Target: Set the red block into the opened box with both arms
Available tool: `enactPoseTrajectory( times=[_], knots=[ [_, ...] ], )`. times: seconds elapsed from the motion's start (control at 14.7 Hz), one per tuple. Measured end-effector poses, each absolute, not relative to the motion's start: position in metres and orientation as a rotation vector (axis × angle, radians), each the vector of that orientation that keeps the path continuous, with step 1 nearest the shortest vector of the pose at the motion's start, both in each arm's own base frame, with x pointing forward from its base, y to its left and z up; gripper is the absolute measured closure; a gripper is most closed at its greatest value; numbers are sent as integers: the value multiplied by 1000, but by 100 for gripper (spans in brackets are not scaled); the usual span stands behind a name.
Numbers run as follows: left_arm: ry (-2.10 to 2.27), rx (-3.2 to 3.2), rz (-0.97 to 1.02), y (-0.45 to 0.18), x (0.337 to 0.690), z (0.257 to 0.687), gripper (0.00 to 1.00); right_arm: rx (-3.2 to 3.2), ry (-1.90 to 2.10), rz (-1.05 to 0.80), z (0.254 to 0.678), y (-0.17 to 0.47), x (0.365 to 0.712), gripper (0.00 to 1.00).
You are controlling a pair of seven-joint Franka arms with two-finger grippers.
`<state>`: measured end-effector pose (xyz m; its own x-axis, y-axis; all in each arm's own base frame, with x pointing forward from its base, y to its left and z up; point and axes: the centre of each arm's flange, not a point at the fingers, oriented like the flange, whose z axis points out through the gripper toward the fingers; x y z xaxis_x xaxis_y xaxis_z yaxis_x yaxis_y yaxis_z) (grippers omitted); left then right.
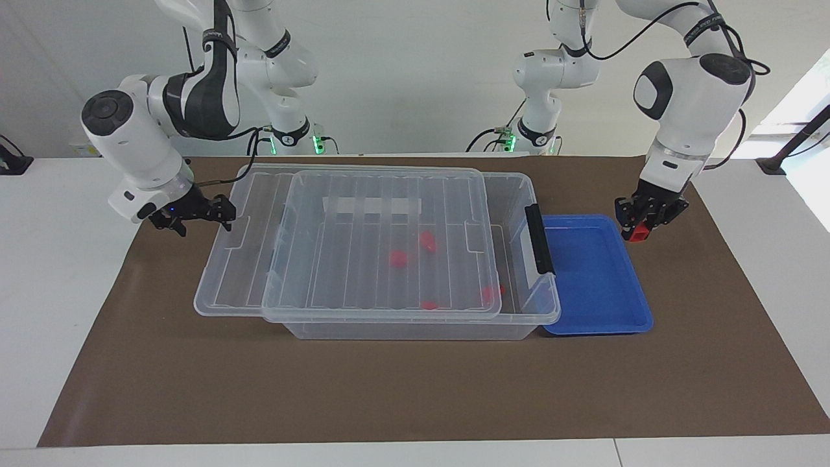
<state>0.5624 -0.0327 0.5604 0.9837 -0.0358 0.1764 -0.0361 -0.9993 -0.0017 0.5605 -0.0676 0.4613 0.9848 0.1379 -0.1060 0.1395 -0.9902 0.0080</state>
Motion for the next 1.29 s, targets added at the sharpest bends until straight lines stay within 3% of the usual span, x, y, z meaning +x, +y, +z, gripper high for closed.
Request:
enactPoseTrajectory(
  times=[0.68, 1.29],
  knots=[
    [-121, 3188, 85, -33, 553, 622, 65, 3115, 285, -167, 461, -108, 554, 0],
    [-136, 3125, 27, -43, 555, 616, 65, 3108, 347, -143, 463, -133, 550, 0]
  ],
)
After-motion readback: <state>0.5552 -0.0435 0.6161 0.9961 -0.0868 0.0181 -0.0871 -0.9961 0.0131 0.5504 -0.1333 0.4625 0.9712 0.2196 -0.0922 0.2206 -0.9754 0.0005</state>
